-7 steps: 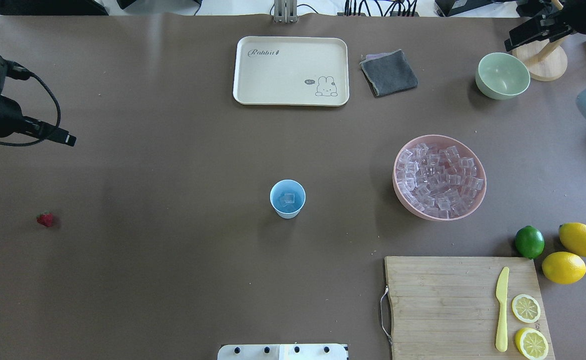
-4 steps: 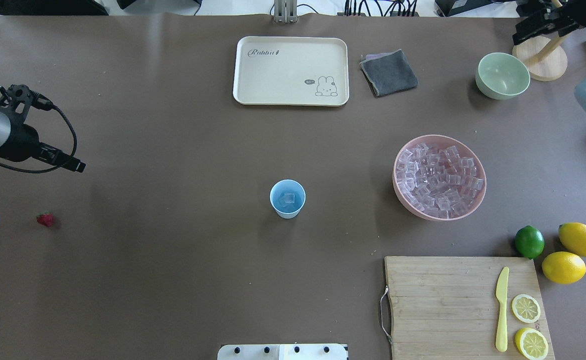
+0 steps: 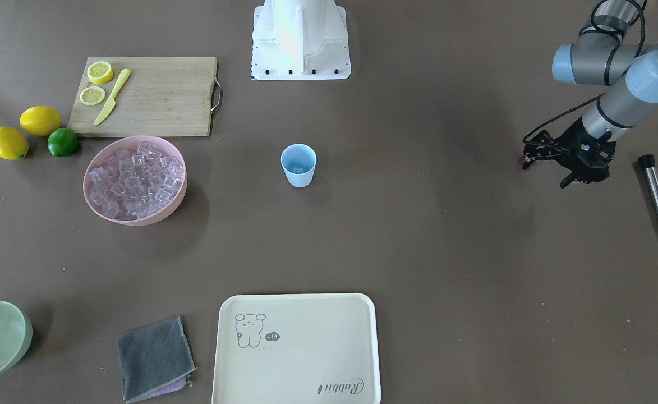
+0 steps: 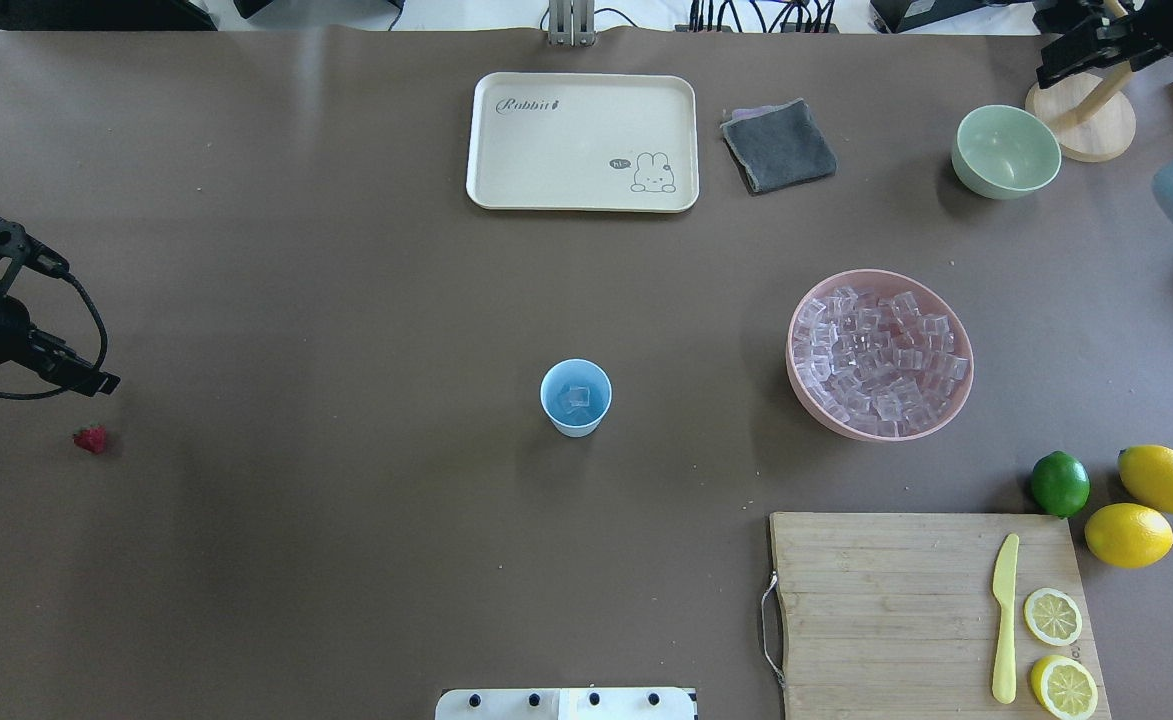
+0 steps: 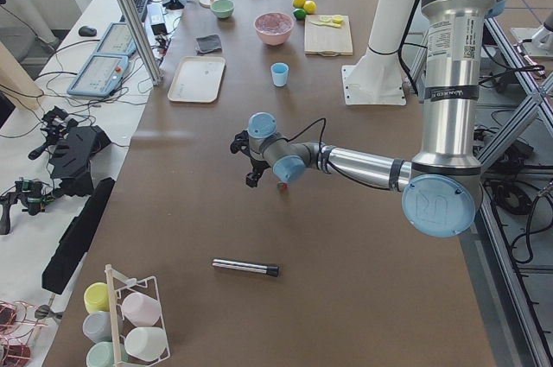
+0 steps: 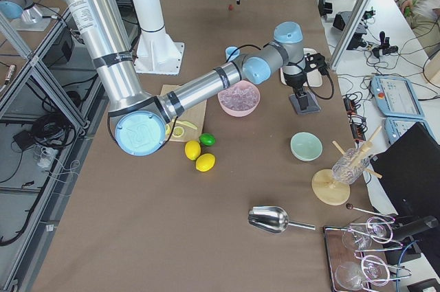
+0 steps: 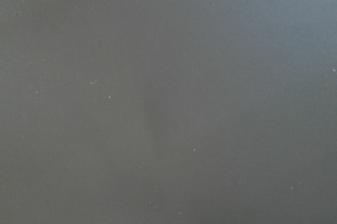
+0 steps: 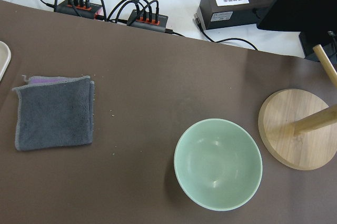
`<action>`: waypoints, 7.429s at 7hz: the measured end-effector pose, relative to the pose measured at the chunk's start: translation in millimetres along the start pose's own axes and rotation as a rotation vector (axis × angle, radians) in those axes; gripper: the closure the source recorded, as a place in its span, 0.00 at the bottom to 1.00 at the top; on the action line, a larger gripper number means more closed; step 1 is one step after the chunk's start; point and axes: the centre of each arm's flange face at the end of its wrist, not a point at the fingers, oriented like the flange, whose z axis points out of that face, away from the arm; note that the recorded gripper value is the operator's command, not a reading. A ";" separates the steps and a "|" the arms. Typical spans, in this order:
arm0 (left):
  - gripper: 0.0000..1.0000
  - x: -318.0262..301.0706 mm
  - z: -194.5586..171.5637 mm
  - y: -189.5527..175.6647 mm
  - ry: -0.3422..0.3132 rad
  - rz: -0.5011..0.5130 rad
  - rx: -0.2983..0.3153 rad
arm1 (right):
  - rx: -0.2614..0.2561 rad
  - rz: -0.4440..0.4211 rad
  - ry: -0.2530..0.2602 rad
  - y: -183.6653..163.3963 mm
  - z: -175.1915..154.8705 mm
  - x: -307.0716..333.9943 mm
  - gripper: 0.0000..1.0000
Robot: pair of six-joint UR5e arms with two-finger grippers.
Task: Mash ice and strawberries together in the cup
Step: 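Lower the left gripper onto the red strawberry and grasp it, then lift the strawberry with the left gripper and carry it over the cup, then lower the strawberry into the cup and open the left gripper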
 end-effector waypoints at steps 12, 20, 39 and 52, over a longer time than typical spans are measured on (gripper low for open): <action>0.57 27.8 35.2 38.2 0.065 0.193 -0.106 | 0.028 -0.008 0.039 31.5 -12.8 7.9 0.00; 1.00 11.5 3.5 -13.0 0.136 0.175 -0.077 | 0.015 -0.034 0.030 34.9 -6.9 -1.0 0.00; 1.00 381.4 -11.9 -255.4 0.402 0.086 0.262 | 0.029 -0.048 -0.003 24.9 -16.1 -14.6 0.01; 0.05 277.0 -58.2 -260.2 0.379 -0.006 0.386 | 0.028 -0.057 -0.021 22.2 -20.4 -20.8 0.00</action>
